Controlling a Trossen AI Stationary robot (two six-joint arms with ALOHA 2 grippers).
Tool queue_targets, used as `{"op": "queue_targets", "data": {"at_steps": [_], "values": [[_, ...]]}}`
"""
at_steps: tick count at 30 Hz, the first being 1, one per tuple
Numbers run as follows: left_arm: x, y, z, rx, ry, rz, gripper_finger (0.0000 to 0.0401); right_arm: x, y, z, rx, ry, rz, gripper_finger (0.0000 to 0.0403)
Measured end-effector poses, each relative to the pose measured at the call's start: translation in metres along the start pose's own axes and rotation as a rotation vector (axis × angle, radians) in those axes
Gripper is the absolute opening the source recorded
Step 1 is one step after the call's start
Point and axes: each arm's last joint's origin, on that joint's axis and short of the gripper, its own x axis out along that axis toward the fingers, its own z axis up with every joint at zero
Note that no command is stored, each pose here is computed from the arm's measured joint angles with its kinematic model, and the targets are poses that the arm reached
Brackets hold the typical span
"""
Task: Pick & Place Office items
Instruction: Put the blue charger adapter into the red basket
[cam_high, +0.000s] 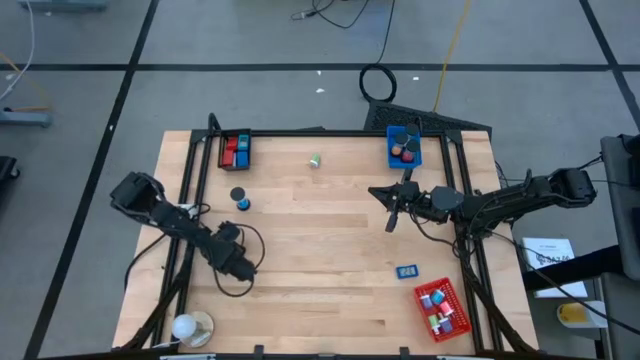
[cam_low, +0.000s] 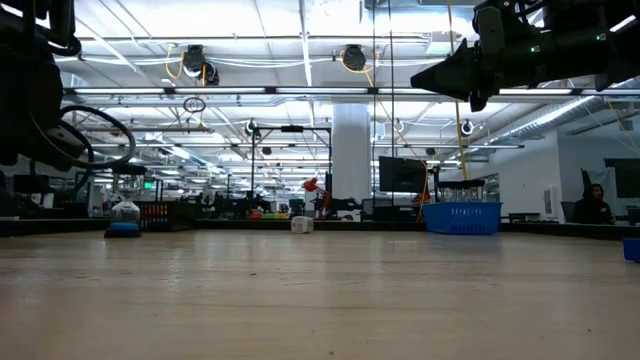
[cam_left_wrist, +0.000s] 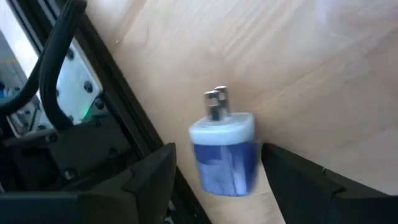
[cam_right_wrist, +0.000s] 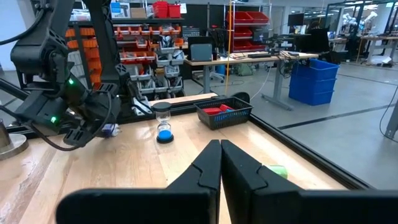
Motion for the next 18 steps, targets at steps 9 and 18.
{"op": "queue_targets", "data": {"at_steps": [9,18], "values": [[-0.0077,-0.0081,0.0025,0.099,-0.079,-0.061,0.0181,0.0,0.0,0.0,-0.002,0.0,0.0,0.0004],[-0.0076,-0.0074,0.0019,0.182,-0.04,-0.059,0.0173,0.0,0.0,-0.0001,-0.002,0.0,0.002,0.0004]]}}
